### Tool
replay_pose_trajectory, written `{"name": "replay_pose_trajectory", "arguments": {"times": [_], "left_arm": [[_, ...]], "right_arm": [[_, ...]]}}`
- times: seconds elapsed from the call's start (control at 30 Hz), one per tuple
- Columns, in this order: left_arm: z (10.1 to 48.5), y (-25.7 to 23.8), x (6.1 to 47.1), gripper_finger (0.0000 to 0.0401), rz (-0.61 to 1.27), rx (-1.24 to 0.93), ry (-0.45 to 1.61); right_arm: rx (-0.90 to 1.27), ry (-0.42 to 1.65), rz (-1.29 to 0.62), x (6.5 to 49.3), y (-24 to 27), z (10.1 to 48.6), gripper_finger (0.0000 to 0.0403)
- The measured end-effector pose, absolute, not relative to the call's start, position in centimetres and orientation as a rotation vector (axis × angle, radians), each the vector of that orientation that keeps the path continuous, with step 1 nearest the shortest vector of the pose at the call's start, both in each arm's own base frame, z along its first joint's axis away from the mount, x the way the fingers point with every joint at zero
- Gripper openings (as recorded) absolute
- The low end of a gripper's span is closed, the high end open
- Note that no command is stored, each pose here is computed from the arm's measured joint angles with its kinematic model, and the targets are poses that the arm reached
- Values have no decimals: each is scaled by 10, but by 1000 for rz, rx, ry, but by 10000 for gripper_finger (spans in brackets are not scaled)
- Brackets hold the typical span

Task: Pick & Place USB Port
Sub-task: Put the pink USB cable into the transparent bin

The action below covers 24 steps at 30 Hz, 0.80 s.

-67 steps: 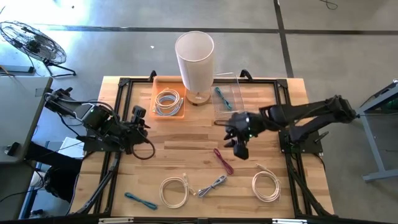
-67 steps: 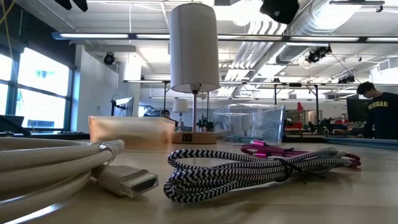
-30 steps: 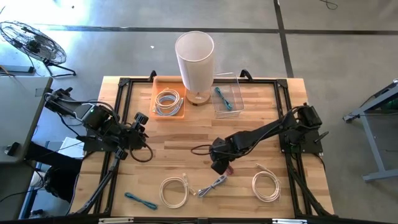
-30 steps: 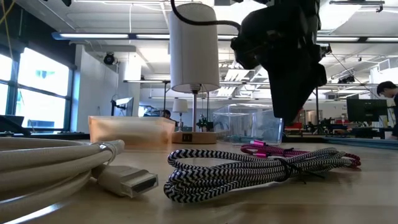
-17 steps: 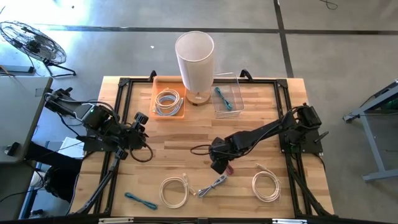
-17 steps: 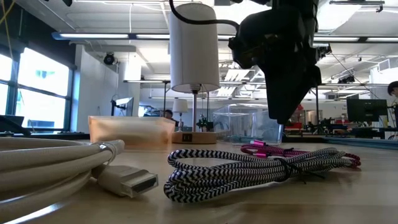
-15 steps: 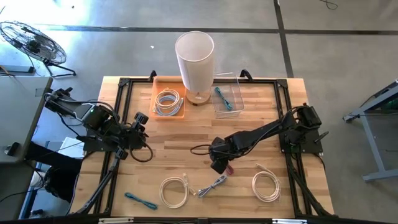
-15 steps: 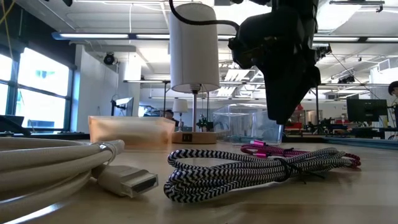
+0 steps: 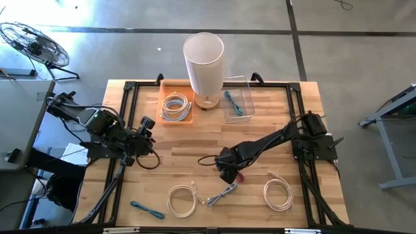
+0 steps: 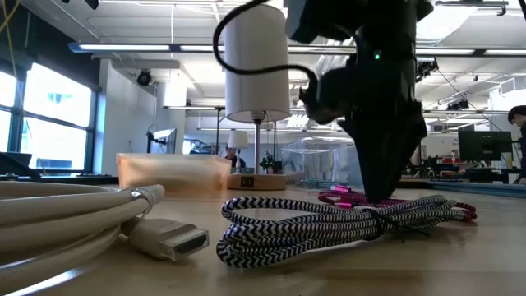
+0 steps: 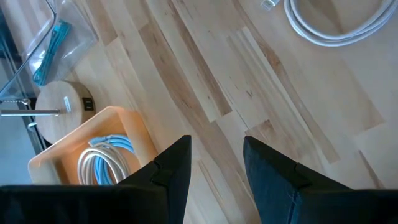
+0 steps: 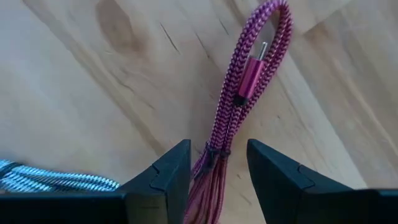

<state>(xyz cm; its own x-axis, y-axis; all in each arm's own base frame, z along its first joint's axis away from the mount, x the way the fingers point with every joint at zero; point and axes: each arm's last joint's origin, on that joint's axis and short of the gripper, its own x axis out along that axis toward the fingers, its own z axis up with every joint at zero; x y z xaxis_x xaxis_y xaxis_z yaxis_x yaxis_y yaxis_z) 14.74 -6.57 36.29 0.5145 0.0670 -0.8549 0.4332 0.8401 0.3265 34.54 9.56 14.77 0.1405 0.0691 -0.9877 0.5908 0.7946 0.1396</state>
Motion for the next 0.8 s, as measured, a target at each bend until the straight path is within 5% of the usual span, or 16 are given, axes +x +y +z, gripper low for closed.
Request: {"name": "replay_pose_trajectory", "arguments": {"times": [0.23,0.47,0.8], "left_arm": [[363,-66,148,143,-229,554,1018],[364,-65,148,143,-186,542,1008],[370,-66,157,143,-51,541,888]], "right_arm": [[539,1443,-412,348,95,131,138],[403,1475,-388,346,91,127,17],[307,1509,-376,338,80,140,10]]}}
